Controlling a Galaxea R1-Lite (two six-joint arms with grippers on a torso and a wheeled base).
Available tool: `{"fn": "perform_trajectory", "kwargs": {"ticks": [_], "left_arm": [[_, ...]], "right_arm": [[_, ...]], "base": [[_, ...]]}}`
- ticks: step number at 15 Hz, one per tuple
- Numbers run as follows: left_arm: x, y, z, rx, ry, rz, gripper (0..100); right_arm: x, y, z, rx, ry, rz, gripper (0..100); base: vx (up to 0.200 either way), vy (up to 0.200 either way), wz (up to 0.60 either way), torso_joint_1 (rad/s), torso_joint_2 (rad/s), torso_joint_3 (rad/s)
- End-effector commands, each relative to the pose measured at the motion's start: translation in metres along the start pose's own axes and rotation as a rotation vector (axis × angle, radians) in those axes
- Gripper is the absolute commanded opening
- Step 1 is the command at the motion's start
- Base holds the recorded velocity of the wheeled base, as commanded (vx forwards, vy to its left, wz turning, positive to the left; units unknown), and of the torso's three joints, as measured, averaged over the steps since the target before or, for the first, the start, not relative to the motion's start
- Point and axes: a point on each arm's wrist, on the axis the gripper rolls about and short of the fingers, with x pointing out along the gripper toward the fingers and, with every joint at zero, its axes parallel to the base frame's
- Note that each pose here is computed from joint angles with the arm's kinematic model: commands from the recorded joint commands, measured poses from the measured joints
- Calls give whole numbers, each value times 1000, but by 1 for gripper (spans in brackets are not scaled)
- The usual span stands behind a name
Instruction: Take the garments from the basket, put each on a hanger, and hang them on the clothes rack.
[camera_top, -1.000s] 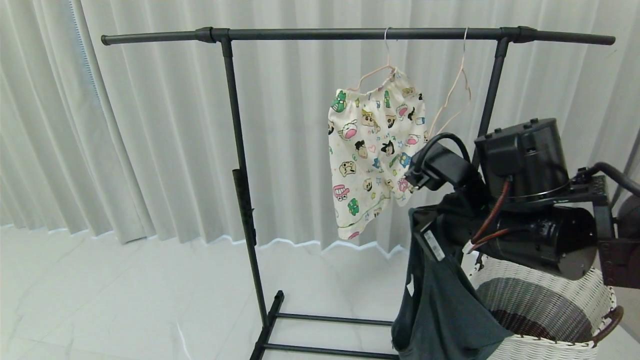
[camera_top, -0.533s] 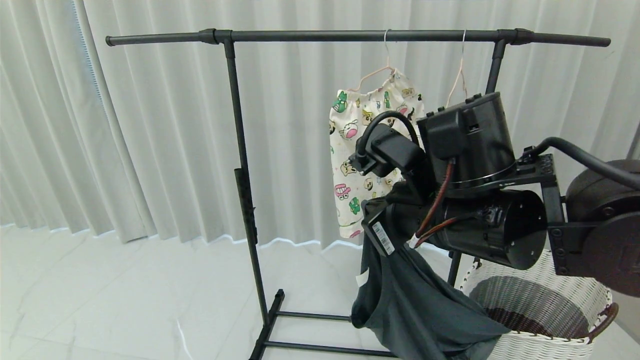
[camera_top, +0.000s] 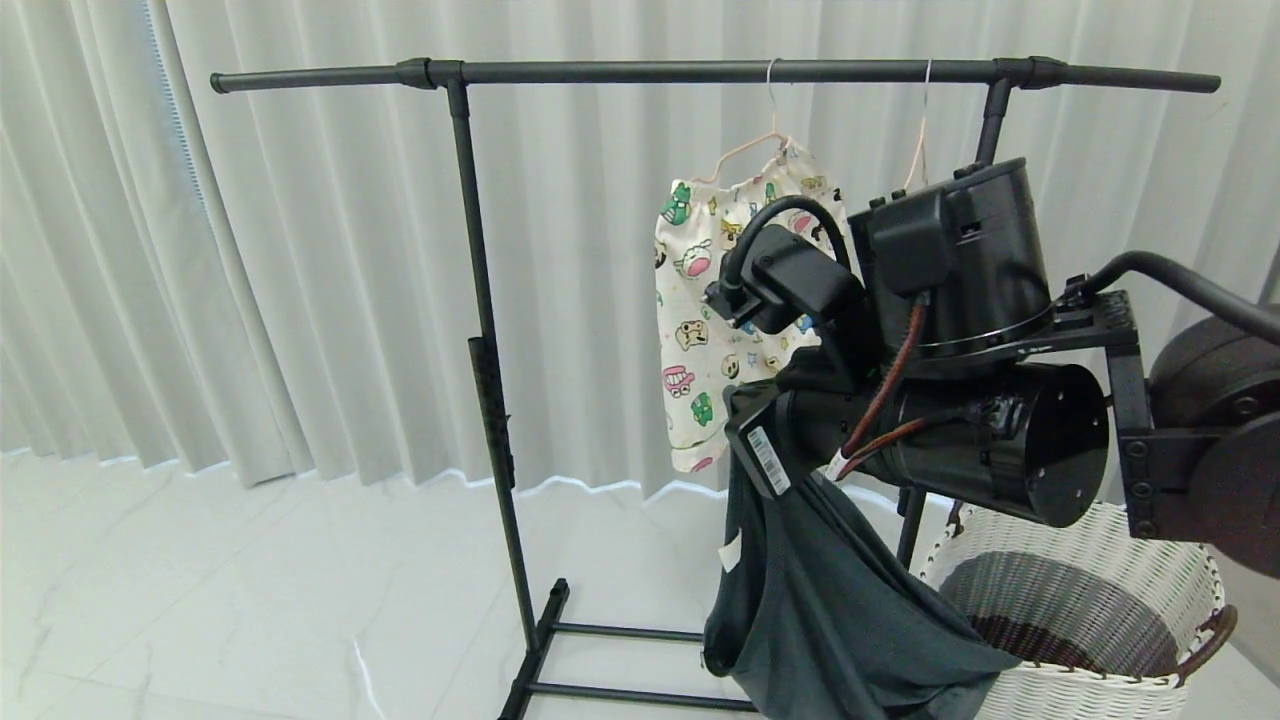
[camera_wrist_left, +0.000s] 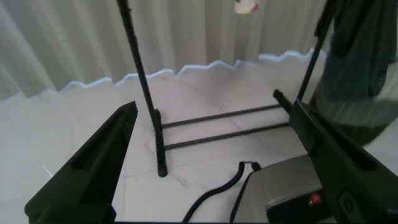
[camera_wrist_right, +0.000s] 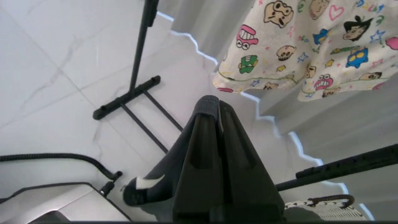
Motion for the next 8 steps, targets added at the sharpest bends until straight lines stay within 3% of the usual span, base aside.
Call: {"fn": "perform_trajectory", "kwargs": {"ticks": [1, 4, 8], "left_arm": [[-2, 0, 0, -19, -21, 36, 100], [-1, -1, -1, -54, -13, 127, 100], [1, -1, 0, -47, 16, 131, 100]], "right_arm": [[-2, -1, 2, 2, -8, 0, 0], [-2, -5, 1, 7, -4, -13, 0], [4, -9, -7, 7, 26, -26, 0]], "base": [[0, 0, 0, 0, 0, 0], [0, 0, 0, 0, 0, 0], [0, 0, 0, 0, 0, 0]]}}
